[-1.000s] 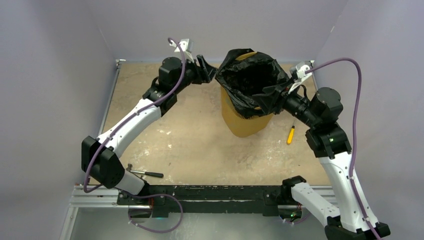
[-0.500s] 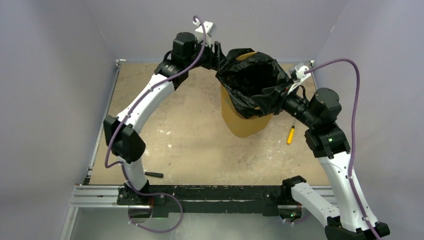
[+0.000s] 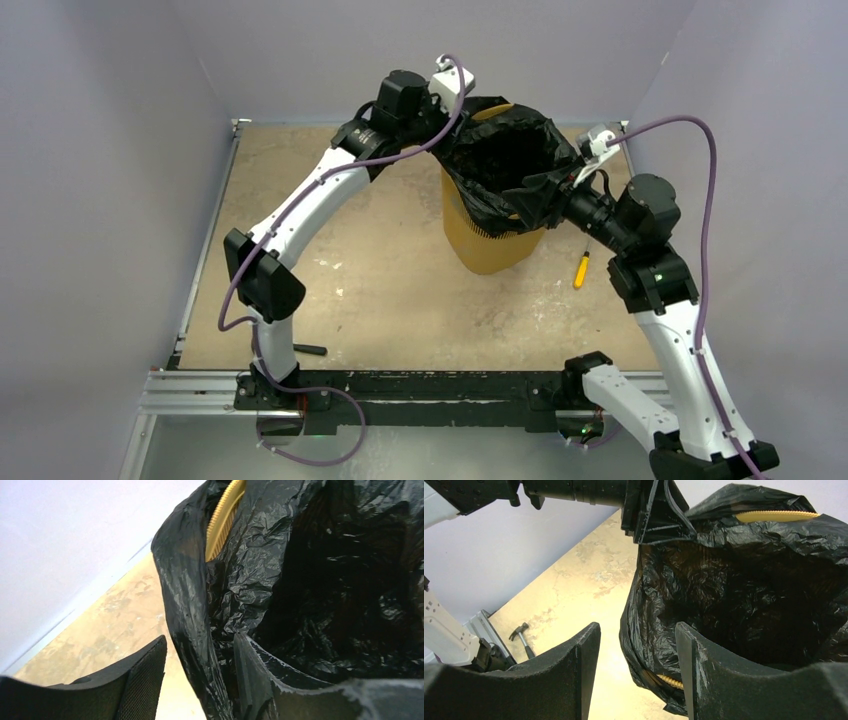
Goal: Put the trash bags into the trash bin
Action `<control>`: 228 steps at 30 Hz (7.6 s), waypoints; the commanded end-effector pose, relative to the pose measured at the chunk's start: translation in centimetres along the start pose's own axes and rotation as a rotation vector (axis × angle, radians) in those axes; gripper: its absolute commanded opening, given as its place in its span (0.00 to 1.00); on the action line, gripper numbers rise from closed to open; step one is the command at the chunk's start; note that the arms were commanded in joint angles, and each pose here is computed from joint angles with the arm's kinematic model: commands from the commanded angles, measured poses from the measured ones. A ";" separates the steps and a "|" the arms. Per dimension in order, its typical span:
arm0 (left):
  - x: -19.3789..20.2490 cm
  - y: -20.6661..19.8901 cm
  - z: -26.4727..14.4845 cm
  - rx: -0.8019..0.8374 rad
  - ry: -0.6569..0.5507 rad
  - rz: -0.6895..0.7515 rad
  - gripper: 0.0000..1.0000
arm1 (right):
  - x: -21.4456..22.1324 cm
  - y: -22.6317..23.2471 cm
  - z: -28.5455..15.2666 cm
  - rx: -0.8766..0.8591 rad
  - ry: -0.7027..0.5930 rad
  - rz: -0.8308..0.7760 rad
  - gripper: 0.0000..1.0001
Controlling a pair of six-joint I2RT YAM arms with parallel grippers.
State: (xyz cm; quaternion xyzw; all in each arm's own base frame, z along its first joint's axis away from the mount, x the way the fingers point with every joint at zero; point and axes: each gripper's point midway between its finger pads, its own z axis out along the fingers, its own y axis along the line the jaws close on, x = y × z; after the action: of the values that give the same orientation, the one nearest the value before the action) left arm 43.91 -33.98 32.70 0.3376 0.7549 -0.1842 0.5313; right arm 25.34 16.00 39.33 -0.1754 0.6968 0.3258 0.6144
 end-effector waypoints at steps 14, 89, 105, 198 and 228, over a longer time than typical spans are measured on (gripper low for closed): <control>-3.9 1.9 -1.1 -0.079 -0.125 0.005 0.31 | 0.8 0.0 0.9 -0.032 0.006 0.005 0.60; 3.6 1.9 -3.4 0.156 -0.235 -0.588 0.00 | 8.2 -1.2 -1.3 0.125 -0.159 1.133 0.53; 3.8 1.7 -3.2 0.165 -0.229 -0.596 0.00 | 9.7 -1.8 -0.1 0.123 -0.128 1.117 0.52; 7.2 3.9 -13.4 -0.206 -0.225 -0.535 0.57 | 15.9 -12.3 -1.1 0.638 0.160 0.350 0.35; 1.8 3.7 -2.4 0.201 -0.148 -0.298 0.63 | 2.3 -11.9 2.8 0.580 0.044 0.435 0.90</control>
State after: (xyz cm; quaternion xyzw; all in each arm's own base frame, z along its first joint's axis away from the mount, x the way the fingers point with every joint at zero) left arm 45.37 -29.26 30.26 0.2359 0.7543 -0.3513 0.5019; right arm 34.61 9.69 33.94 0.1692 0.7843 0.2399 0.5465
